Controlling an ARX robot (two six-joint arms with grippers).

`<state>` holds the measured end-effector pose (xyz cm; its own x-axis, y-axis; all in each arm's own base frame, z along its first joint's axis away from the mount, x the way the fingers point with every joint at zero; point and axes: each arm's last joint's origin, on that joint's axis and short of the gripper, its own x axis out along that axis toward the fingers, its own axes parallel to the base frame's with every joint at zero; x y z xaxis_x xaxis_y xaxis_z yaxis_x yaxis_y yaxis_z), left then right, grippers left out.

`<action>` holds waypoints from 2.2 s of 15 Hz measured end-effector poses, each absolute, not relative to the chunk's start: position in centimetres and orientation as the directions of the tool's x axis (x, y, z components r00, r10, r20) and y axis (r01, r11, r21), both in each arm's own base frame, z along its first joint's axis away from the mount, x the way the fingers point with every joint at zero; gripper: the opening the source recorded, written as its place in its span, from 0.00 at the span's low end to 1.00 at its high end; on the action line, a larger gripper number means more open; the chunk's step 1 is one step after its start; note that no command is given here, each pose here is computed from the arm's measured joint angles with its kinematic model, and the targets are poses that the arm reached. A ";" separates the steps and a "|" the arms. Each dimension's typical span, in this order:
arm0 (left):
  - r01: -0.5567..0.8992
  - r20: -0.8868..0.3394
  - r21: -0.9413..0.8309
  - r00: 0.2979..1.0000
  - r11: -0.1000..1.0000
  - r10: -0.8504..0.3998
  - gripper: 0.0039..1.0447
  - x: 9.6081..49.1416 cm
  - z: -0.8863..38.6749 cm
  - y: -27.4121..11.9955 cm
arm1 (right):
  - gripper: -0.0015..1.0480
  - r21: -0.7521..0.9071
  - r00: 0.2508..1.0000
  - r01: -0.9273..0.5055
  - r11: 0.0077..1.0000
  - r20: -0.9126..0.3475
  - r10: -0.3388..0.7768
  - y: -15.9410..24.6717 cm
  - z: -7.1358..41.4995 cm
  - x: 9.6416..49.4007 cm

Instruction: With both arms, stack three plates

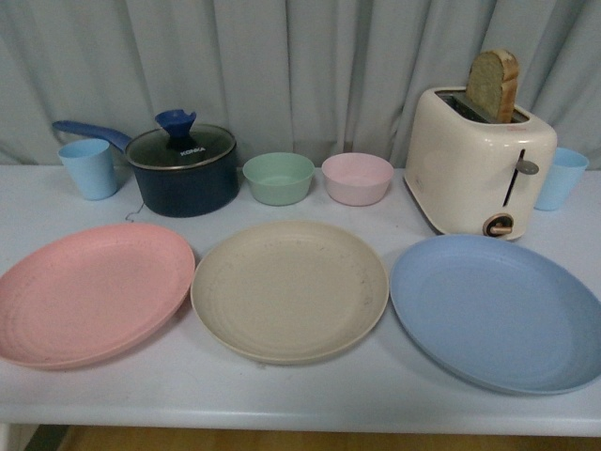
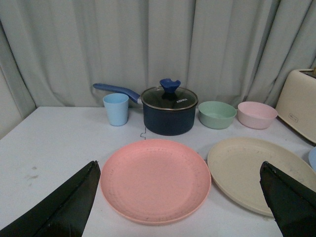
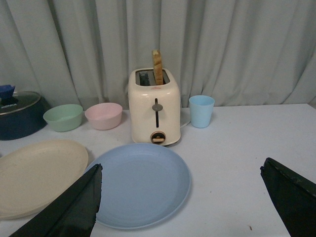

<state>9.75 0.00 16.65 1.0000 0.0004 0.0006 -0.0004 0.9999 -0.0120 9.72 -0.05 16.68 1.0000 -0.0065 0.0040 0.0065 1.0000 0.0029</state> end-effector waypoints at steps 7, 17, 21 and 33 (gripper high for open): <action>-0.203 -0.512 -0.170 0.854 0.964 0.089 0.94 14.3 17.2 2.4 | 0.94 0.002 1.000 0.004 1.000 0.005 -0.004 0.0 16.7 9.7; -0.114 -0.681 -0.093 0.732 0.989 0.021 0.94 28.0 14.2 8.4 | 0.94 0.002 1.000 0.004 1.000 0.004 -0.004 0.0 16.7 9.7; -0.072 -0.778 -0.060 0.628 0.996 -0.002 0.94 35.0 9.1 11.4 | 0.94 0.002 1.000 0.004 1.000 0.004 -0.004 0.0 16.7 9.7; -0.175 -0.809 -0.206 0.585 0.963 -0.067 0.02 35.9 7.2 14.2 | 0.94 0.002 1.000 0.004 1.000 0.004 -0.004 0.0 16.7 9.7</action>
